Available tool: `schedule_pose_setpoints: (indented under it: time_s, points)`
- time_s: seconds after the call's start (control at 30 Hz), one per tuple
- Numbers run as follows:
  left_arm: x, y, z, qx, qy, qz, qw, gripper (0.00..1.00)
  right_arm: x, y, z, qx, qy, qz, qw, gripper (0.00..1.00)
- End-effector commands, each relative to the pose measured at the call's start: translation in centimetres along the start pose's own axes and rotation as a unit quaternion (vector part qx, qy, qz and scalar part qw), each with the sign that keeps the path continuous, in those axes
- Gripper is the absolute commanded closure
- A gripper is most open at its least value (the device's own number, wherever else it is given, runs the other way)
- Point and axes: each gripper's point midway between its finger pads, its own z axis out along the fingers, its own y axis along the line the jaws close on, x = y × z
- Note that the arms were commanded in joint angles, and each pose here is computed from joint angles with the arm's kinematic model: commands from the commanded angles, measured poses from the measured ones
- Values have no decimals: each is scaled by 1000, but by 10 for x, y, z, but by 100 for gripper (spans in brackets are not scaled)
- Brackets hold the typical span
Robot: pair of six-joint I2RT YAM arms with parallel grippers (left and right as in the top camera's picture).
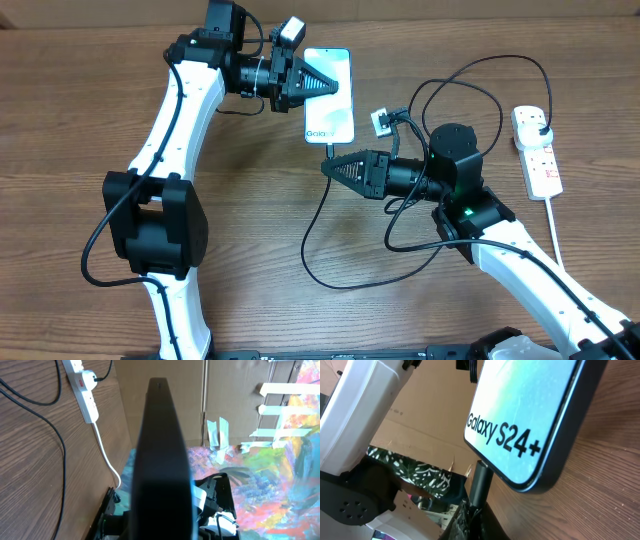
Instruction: Plug charger to phone and switch on socket
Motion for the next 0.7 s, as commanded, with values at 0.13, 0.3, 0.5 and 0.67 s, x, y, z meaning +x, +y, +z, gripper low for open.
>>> schedule_pose_setpoints:
  time_s: [0.13,0.3,0.5,0.67]
  points:
    - [8,-21,14,18,21,16,1000,96,-19,-19,-3,37,-48,3,998,96]
    - [12,-22,21,19,29,18,999,96,-21,-25,0,39,-50,3,998,96]
    - [13,-24,22,25,32,28,999,96,-34,-37,-15,47,-67,11,997,96]
    - [14,-25,22,30,33,48,998,96,-35,-38,-17,45,-65,12,997,96]
